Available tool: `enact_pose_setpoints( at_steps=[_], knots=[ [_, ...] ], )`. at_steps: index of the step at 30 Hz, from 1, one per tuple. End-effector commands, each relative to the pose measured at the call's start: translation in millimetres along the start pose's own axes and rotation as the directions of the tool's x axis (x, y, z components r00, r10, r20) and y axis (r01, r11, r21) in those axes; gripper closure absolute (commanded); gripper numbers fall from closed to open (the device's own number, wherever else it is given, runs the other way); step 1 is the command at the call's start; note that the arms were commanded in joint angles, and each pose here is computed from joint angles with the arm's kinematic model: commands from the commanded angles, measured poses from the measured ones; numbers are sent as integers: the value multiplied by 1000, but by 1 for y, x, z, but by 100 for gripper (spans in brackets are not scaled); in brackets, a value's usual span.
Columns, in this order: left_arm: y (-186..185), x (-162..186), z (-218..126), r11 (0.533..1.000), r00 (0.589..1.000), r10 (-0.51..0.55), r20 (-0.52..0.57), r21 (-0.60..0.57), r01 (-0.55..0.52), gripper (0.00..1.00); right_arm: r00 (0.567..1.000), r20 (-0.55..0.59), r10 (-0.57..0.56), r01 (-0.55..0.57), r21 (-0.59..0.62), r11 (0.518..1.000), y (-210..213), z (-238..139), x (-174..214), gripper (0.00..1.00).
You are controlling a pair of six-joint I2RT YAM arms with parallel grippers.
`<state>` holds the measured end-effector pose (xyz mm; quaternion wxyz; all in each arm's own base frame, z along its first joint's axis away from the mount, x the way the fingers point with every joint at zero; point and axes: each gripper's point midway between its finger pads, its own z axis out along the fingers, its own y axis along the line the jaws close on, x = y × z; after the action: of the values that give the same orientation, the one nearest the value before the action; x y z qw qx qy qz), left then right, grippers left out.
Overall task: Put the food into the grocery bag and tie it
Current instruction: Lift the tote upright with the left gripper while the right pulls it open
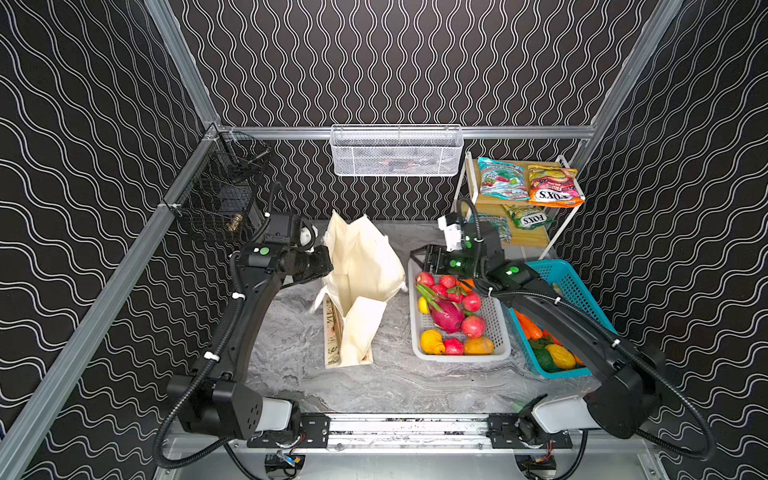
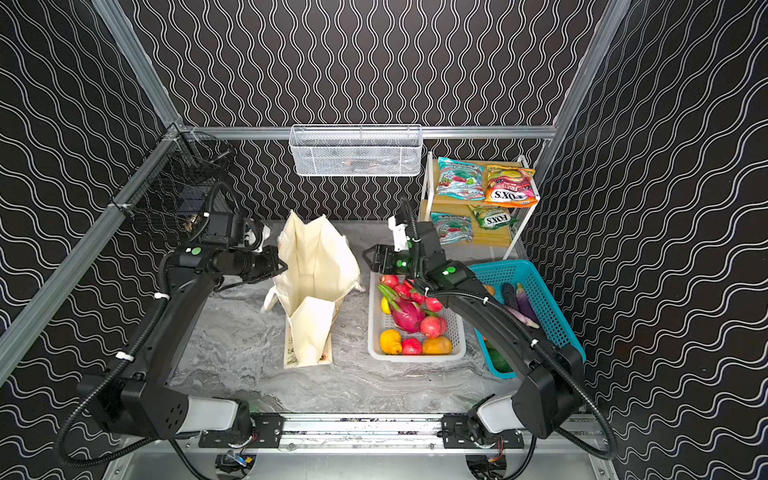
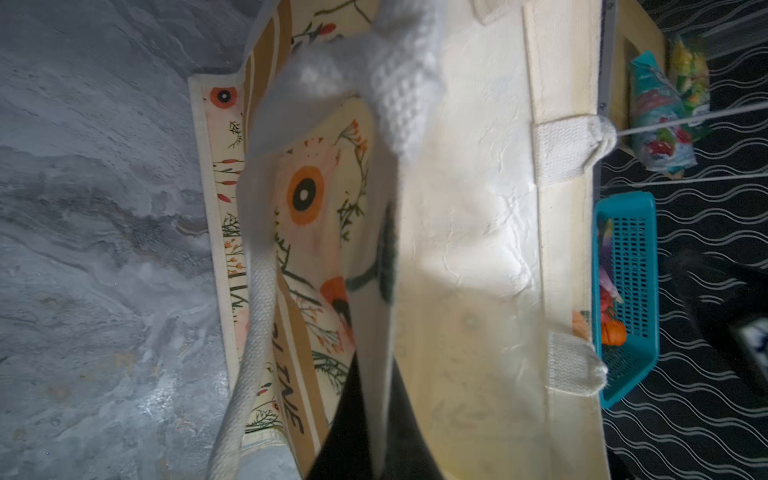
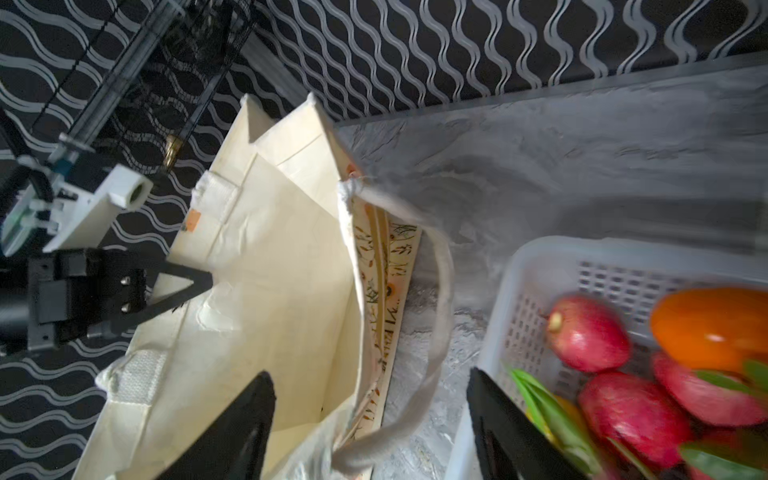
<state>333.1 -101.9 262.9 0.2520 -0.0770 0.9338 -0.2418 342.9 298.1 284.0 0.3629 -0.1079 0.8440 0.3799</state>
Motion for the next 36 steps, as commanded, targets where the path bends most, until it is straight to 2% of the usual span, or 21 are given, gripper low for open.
enact_pose_setpoints(
  at_steps=[1,6,9,10,14,18,19,23,25,27,29,30,32,34,36],
  knots=[
    [-15,8,-8,996,1000,18,-17,86,-17,100,998,-52,-36,33,-60,998,20,14,15,24],
    [-20,13,-16,994,1000,19,-20,108,-17,100,995,-95,-30,27,-35,999,18,32,32,25],
    [-22,15,-18,993,1000,13,-22,119,-11,100,991,-132,-13,11,-20,1000,13,41,40,29],
    [-22,16,-18,993,1000,11,-23,119,-8,100,990,-141,-8,7,-13,1000,11,43,43,33],
    [-21,16,-22,993,1000,-1,-7,115,2,100,984,-180,-3,7,22,1000,9,40,49,65],
    [-20,15,-24,993,1000,-19,17,113,17,100,984,-178,-19,30,63,998,11,25,49,82],
    [-20,15,-25,993,999,-24,24,114,21,100,983,-181,-15,28,68,997,10,22,50,81],
    [-21,16,-24,991,999,-43,27,132,40,100,980,-197,14,0,70,998,5,23,64,45],
    [-21,17,-23,989,998,-54,25,138,50,100,976,-216,30,-14,77,997,2,29,75,39],
    [-20,18,-21,988,998,-64,24,144,60,100,972,-231,38,-21,75,997,2,35,85,39],
    [-20,19,-20,985,997,-74,21,155,70,100,971,-235,44,-29,66,997,4,40,93,49],
    [-20,19,-21,985,997,-77,23,157,73,100,970,-238,45,-30,67,997,3,41,95,58],
    [-19,19,-24,985,996,-79,32,155,74,100,972,-230,39,-19,90,996,2,39,93,82],
    [-15,21,-27,989,997,-72,33,134,67,100,980,-197,21,4,123,992,2,28,80,100],
    [-3,23,-30,997,998,-46,35,58,44,100,985,-171,5,29,194,980,0,12,63,100]
  ],
)
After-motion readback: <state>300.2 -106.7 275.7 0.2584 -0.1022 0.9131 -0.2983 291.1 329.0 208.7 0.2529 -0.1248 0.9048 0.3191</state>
